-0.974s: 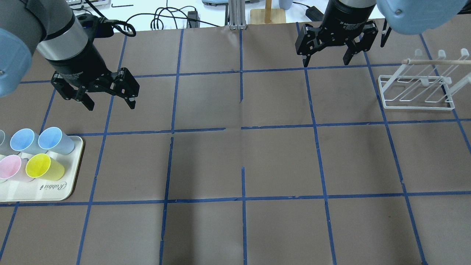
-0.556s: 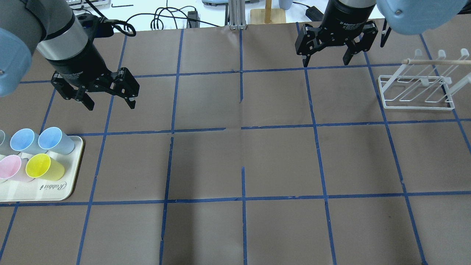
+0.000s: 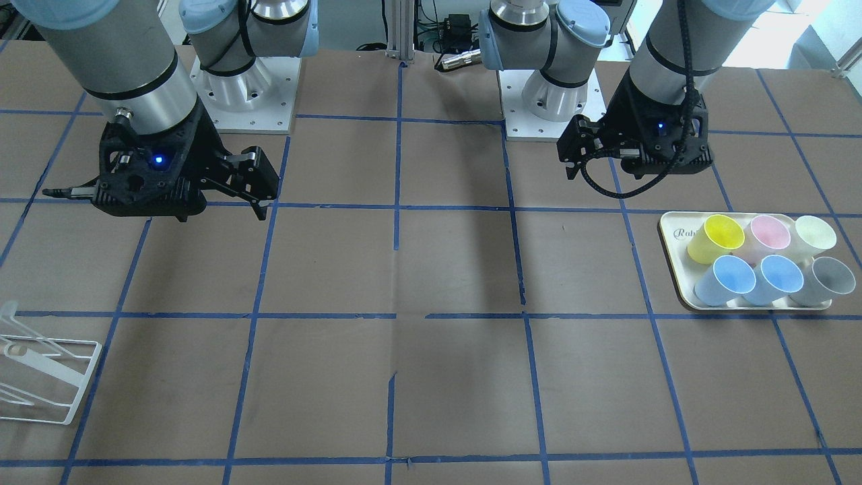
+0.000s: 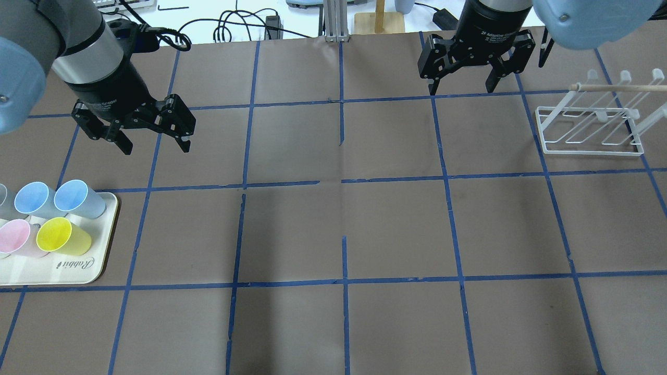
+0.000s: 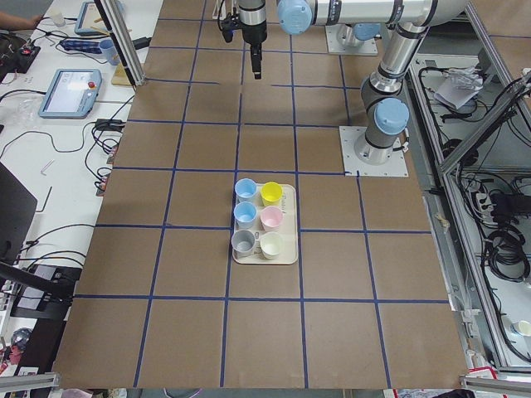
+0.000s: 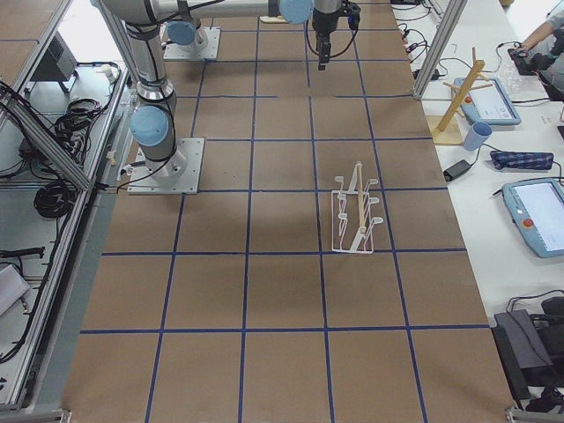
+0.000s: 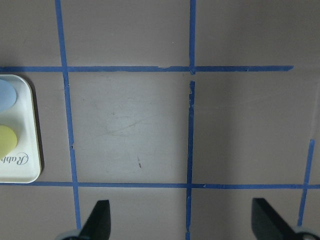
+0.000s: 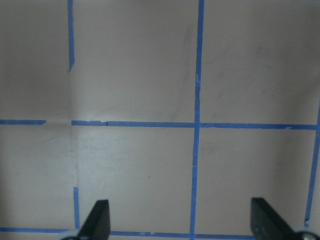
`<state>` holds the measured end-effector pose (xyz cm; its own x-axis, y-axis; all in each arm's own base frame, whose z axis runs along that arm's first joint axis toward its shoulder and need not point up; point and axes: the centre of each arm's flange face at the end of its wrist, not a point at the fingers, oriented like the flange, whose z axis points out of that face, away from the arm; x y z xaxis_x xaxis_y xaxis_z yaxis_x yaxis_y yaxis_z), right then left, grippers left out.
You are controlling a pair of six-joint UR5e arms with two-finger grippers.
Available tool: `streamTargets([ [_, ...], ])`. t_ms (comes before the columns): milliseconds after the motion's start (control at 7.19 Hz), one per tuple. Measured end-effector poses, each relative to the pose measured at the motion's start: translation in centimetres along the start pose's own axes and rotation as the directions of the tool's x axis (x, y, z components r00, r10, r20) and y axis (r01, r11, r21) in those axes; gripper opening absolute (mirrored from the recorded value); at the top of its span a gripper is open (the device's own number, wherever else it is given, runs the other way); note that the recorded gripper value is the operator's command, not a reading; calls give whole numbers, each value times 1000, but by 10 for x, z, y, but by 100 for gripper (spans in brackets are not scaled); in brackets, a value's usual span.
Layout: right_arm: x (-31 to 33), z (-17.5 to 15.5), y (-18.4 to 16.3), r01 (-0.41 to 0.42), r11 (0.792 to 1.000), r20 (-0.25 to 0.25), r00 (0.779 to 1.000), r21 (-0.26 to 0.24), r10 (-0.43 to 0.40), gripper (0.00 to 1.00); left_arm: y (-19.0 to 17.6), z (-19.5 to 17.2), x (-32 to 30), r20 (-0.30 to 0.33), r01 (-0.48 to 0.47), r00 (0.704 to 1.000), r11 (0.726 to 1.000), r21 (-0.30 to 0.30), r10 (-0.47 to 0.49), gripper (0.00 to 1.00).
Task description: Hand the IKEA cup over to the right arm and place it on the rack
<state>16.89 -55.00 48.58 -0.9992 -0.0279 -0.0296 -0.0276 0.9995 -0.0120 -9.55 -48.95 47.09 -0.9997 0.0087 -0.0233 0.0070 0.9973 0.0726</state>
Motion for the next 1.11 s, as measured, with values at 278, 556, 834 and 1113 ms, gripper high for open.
streamTargets([
  [278,0,0,0,0,1000,0,1000,0,0,100,-16,4,-29,1,-88,996,996,24,88,100],
  [556,0,0,0,0,1000,0,1000,-1,0,100,-29,14,-85,-3,-161,987,987,24,161,100],
  [834,0,0,0,0,1000,0,1000,-1,0,100,-34,26,-152,-10,-302,953,953,19,302,100],
  [1113,0,0,0,0,1000,0,1000,-2,0,100,-34,50,-219,-45,-406,913,914,-2,406,100],
])
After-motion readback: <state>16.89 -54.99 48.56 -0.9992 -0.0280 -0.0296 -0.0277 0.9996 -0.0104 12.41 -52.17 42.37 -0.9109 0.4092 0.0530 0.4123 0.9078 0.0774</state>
